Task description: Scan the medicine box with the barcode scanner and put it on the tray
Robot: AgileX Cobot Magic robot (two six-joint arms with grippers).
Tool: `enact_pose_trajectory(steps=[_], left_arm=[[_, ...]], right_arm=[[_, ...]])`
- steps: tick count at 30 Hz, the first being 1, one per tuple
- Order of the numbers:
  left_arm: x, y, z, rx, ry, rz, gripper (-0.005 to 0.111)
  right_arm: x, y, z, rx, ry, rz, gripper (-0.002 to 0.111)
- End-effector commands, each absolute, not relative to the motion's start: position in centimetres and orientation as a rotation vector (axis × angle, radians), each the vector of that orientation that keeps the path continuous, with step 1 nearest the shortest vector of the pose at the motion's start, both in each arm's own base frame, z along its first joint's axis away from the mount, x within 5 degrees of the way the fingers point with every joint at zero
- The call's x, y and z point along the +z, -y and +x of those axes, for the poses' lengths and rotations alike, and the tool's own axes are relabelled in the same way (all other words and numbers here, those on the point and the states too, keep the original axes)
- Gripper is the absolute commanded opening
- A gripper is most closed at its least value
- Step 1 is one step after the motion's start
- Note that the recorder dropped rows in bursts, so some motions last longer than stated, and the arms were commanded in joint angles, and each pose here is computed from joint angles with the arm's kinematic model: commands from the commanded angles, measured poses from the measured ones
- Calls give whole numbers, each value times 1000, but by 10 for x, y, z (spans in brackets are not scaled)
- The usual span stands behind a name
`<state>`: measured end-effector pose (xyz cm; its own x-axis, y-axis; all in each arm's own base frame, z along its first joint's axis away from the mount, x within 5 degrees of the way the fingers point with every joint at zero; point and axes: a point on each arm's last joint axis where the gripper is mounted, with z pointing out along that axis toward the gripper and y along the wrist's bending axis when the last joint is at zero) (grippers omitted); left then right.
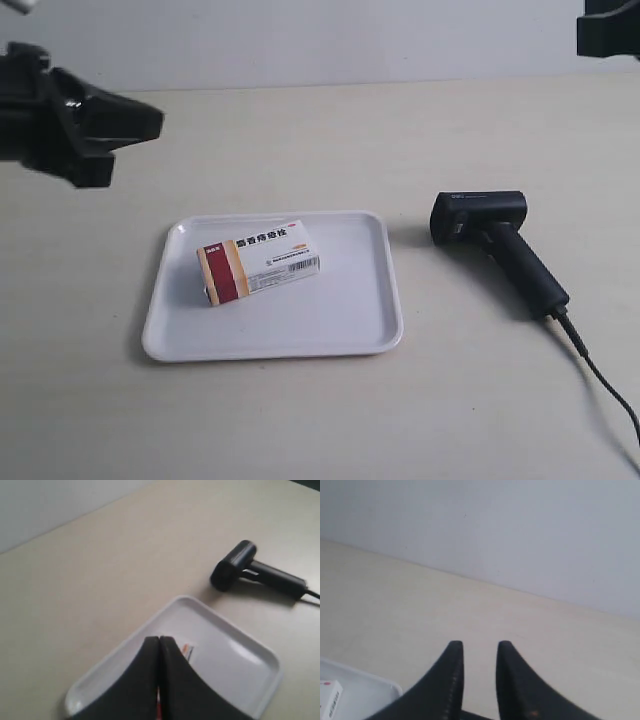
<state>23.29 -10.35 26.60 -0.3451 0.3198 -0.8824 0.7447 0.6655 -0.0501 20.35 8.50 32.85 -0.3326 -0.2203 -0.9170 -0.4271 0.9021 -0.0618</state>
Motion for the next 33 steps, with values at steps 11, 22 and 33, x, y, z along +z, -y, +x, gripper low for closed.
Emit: enact_pose_trajectory(steps=[11,22,33], left_arm=[[243,23,103,-146,-1747,221,1],[230,5,61,-123,-1502,71,1],[210,6,60,-130,-1528,91,1]], right_arm=[[312,-83,204,253,-1836,-382,0],[269,-71,185,259,-1805,-291,0],[263,-51,136,272,-1680,-266,0]])
